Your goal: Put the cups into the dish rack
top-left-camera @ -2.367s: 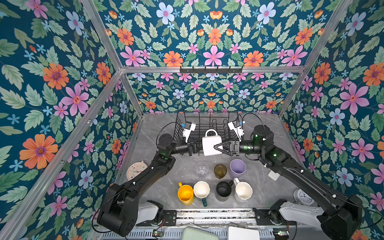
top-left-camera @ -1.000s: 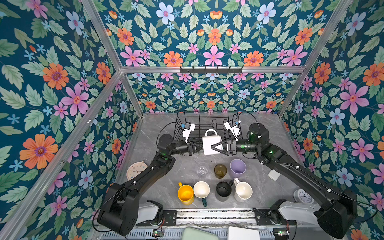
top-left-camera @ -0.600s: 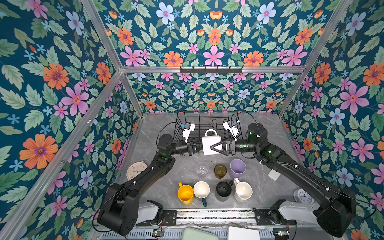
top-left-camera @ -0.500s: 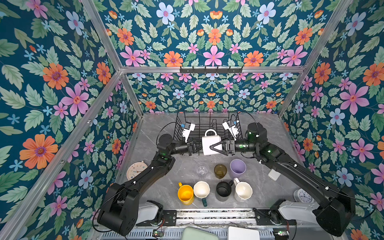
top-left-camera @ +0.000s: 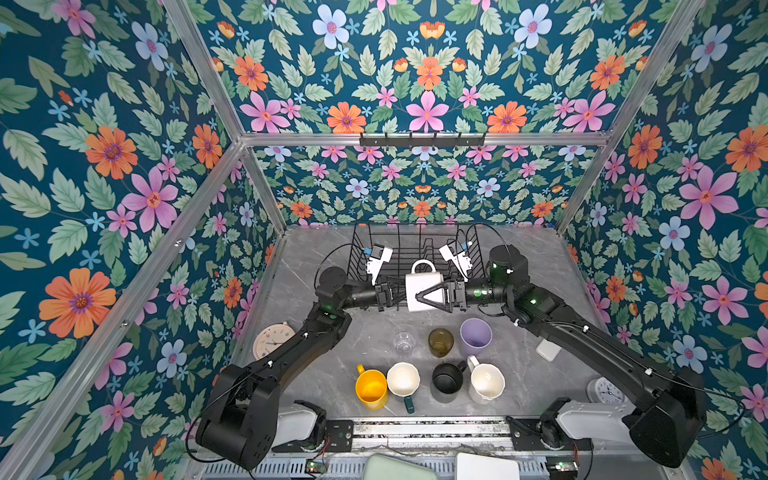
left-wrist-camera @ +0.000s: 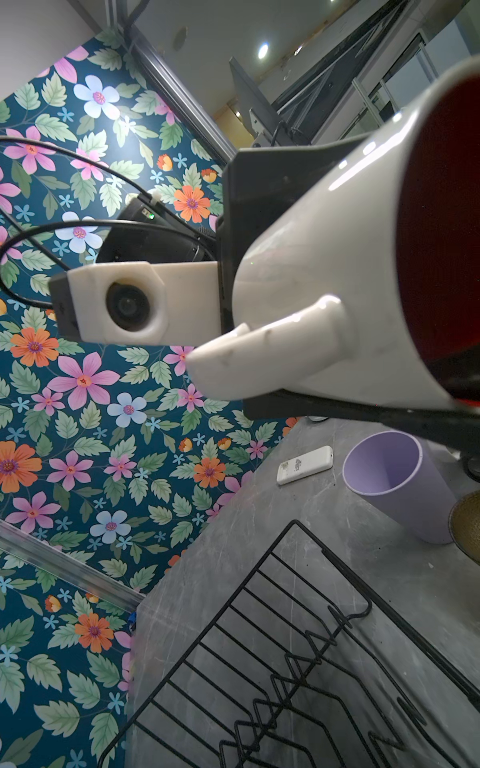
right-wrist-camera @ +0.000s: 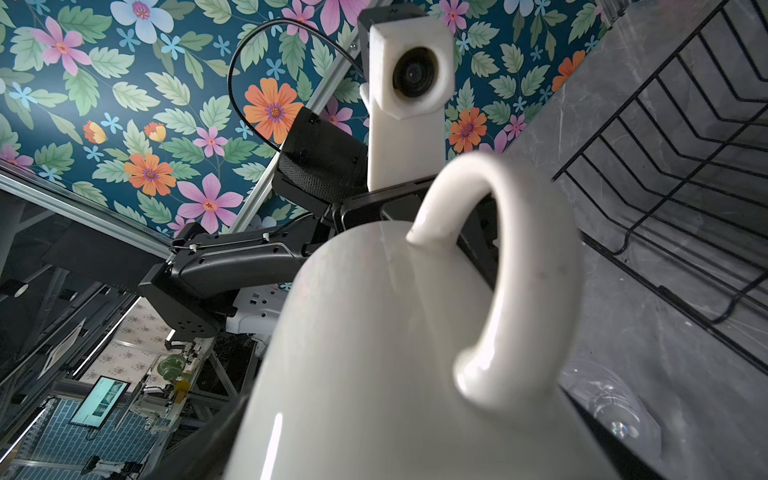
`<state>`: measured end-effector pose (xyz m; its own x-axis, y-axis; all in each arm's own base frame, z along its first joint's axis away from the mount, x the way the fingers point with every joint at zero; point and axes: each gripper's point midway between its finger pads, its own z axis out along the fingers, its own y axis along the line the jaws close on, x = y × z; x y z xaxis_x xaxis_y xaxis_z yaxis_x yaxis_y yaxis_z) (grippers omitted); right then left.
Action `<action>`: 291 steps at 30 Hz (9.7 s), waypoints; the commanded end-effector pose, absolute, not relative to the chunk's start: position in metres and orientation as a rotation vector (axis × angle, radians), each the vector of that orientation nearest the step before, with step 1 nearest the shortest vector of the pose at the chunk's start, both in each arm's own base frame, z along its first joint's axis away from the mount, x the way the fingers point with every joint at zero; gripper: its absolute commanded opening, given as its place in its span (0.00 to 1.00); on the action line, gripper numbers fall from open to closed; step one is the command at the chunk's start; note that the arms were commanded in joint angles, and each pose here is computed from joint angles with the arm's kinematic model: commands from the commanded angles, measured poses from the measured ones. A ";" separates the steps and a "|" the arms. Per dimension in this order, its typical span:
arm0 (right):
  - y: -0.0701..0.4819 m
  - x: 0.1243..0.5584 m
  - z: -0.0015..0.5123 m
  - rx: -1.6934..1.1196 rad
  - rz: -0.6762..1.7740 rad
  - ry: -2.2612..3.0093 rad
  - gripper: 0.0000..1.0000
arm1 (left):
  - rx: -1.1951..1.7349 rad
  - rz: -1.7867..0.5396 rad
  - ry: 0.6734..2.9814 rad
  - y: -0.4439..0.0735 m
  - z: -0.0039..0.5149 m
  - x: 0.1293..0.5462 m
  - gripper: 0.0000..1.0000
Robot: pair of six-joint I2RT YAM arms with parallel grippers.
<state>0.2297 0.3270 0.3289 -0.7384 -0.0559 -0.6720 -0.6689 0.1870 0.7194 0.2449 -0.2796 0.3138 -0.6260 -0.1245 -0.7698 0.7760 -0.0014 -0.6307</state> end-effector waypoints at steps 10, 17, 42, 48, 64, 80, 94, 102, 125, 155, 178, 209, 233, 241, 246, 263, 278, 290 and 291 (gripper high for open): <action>0.327 0.232 0.310 -0.666 1.524 2.042 0.52 | 0.711 -1.697 1.537 -0.281 0.330 0.244 0.00; 0.325 0.235 0.308 -0.638 1.499 2.065 0.00 | 0.705 -1.682 1.553 -0.281 0.328 0.247 0.00; 0.294 0.235 0.345 -0.518 1.379 2.032 0.00 | 0.596 -1.525 1.623 -0.266 0.316 0.267 0.75; 0.260 0.249 0.344 -0.402 1.265 2.090 0.00 | 0.452 -1.367 1.685 -0.239 0.310 0.291 0.81; 0.204 0.330 0.319 -0.121 0.757 2.379 0.00 | 0.024 -0.555 1.744 -0.110 0.305 0.341 1.00; 0.199 0.423 0.264 -0.044 0.458 2.573 0.00 | 0.077 -0.342 1.687 -0.081 0.328 0.341 1.00; 0.189 0.487 0.226 -0.004 0.290 2.625 0.00 | 0.073 -0.339 1.696 -0.077 0.323 0.337 1.00; 0.187 0.510 0.210 0.003 0.217 2.630 0.00 | 0.069 -0.339 1.695 -0.075 0.324 0.335 1.00; 0.186 0.540 0.151 0.075 0.139 2.683 0.00 | 0.062 -0.361 1.707 -0.074 0.321 0.337 1.00; 0.192 0.541 0.112 0.071 0.157 2.754 0.67 | 0.057 -0.386 1.713 -0.073 0.319 0.339 1.00; 0.183 0.539 0.135 0.115 0.115 2.718 0.33 | 0.053 -0.402 1.712 -0.073 0.319 0.340 1.00; 0.189 0.532 0.098 0.314 0.200 2.811 0.65 | 0.062 -0.416 1.702 -0.075 0.322 0.337 1.00; 0.188 0.531 0.114 0.196 0.193 2.786 0.90 | 0.061 -0.418 1.707 -0.075 0.320 0.338 1.00; 0.189 0.531 0.116 0.170 0.189 2.780 0.99 | 0.061 -0.418 1.707 -0.075 0.320 0.338 1.00; 0.188 0.532 0.122 0.154 0.180 2.767 0.99 | 0.058 -0.415 1.705 -0.074 0.321 0.338 1.00; 0.183 0.532 0.140 -0.042 0.123 2.731 0.98 | 0.052 -0.412 1.707 -0.072 0.320 0.338 1.00; 0.193 0.532 0.132 -0.189 0.158 2.735 0.90 | 0.049 -0.414 1.707 -0.071 0.320 0.339 1.00; 0.177 0.531 0.137 -0.071 0.067 2.735 0.62 | 0.049 -0.417 1.708 -0.072 0.319 0.339 1.00; 0.177 0.531 0.139 -0.056 0.064 2.732 0.60 | 0.048 -0.416 1.707 -0.072 0.319 0.339 1.00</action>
<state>0.5335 0.1864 0.1331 -0.9142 -0.0806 -0.3971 -0.1142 0.9916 0.0616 0.3383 -0.0714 0.3155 -0.2021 -0.2020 -0.9583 0.2571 0.9333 -0.2509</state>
